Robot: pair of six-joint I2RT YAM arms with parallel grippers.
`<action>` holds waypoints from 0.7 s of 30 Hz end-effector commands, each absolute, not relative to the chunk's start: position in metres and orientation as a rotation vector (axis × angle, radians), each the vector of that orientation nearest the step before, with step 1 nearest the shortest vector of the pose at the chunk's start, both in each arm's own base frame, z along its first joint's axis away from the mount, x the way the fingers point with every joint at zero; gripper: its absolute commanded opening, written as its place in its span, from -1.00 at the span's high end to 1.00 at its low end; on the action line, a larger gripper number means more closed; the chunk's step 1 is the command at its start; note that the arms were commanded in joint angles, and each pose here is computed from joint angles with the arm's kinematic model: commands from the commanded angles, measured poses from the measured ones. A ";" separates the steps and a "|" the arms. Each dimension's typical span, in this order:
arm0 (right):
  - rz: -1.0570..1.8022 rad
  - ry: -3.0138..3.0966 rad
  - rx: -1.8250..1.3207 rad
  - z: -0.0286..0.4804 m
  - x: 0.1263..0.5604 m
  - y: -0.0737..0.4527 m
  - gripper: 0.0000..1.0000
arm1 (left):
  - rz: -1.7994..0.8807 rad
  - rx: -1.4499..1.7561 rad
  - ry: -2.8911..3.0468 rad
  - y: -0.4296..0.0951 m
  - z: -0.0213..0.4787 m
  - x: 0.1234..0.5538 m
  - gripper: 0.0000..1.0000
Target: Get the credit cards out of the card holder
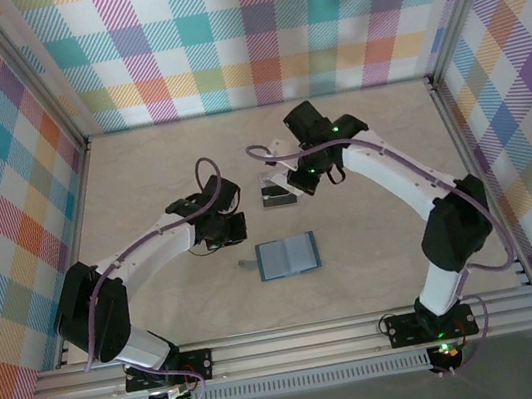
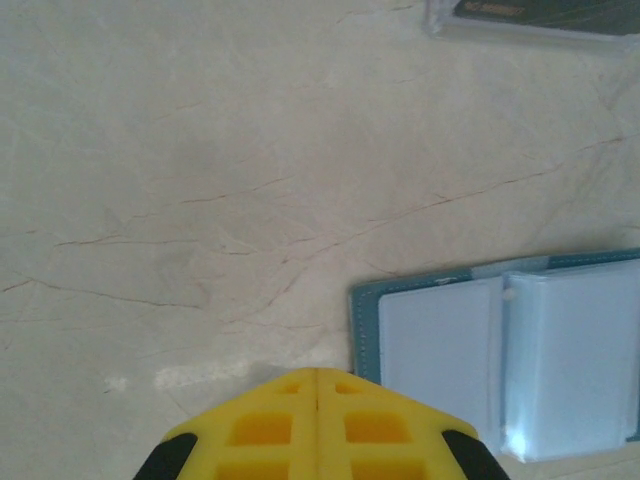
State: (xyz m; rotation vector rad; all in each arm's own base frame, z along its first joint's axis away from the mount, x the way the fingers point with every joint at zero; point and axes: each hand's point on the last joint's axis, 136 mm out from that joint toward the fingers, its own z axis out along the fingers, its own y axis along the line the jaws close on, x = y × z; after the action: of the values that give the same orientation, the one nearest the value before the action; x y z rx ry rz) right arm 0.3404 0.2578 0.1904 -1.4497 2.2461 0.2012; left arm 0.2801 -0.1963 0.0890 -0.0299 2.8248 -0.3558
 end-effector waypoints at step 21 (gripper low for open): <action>-0.092 2.019 -2.021 0.153 0.408 0.271 1.00 | -0.337 -0.093 2.879 -0.190 0.075 0.270 0.98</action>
State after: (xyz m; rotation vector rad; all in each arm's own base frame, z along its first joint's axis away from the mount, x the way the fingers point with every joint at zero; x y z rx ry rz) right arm 0.4069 0.2783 0.1567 -1.9349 2.0430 -0.0561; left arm 0.2700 -0.1924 0.0773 -0.0568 2.8653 -0.3502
